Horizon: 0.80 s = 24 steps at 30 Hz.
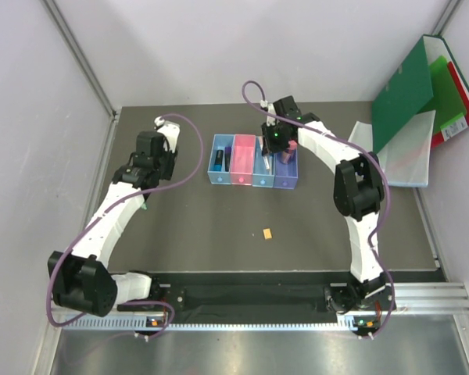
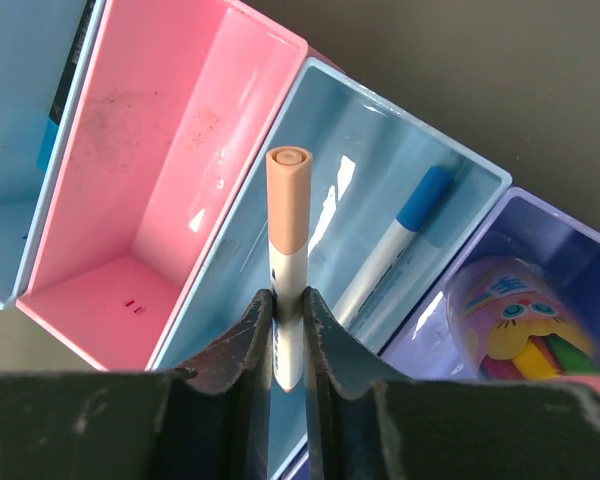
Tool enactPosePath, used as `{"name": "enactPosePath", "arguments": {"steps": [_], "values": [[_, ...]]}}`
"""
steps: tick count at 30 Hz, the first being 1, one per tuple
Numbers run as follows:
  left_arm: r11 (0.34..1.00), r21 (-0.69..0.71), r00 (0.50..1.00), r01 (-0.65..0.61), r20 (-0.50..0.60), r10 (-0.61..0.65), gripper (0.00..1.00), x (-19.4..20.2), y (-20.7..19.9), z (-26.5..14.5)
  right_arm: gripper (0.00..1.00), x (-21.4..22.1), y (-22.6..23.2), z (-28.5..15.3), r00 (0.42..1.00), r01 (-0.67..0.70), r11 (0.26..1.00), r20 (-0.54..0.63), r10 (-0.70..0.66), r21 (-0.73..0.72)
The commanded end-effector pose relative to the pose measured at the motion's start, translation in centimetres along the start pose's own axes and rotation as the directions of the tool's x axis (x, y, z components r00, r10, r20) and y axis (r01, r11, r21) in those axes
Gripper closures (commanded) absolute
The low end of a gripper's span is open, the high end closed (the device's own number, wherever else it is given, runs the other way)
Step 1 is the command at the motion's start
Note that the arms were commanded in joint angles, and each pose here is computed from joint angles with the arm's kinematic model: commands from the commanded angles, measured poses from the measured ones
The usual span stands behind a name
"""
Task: Sort the stationery into containers
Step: Place the pen in the storage box, then pick up the stationery from the center of the board.
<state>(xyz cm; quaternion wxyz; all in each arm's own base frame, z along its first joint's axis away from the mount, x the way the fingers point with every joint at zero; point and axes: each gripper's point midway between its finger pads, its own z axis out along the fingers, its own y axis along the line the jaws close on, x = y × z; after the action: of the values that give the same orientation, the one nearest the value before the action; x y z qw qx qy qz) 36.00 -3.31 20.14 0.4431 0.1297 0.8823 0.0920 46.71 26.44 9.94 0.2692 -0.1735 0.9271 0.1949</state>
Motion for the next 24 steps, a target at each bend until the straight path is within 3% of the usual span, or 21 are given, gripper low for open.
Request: {"name": "enactPosePath", "arguments": {"steps": [1, 9, 16, 24], "values": [[1.000, -0.001, 0.999, 0.019, 0.040, -0.019, 0.50, -0.5, 0.1, 0.2, 0.83, -0.7, 0.8, 0.2, 0.999, 0.037, 0.999, 0.028, -0.037, -0.001], [0.998, -0.044, 0.997, 0.035, -0.073, -0.039, 0.42, 3.8, 0.0, 1.7, 0.53, -1.8, 2.6, -1.5, 0.993, 0.097, 0.995, 0.067, -0.095, -0.029], [0.989, -0.072, 0.968, 0.133, -0.206, -0.145, 0.43, 7.6, 0.8, 2.5, 0.51, -3.7, 4.7, -6.8, 0.954, 0.264, 0.964, 0.151, -0.261, -0.006], [0.957, -0.128, 0.885, 0.261, -0.365, -0.291, 0.43, 12.2, 3.3, 3.7, 0.51, 0.4, 7.3, -13.3, 0.858, 0.489, 0.872, 0.161, -0.487, 0.034]]}}
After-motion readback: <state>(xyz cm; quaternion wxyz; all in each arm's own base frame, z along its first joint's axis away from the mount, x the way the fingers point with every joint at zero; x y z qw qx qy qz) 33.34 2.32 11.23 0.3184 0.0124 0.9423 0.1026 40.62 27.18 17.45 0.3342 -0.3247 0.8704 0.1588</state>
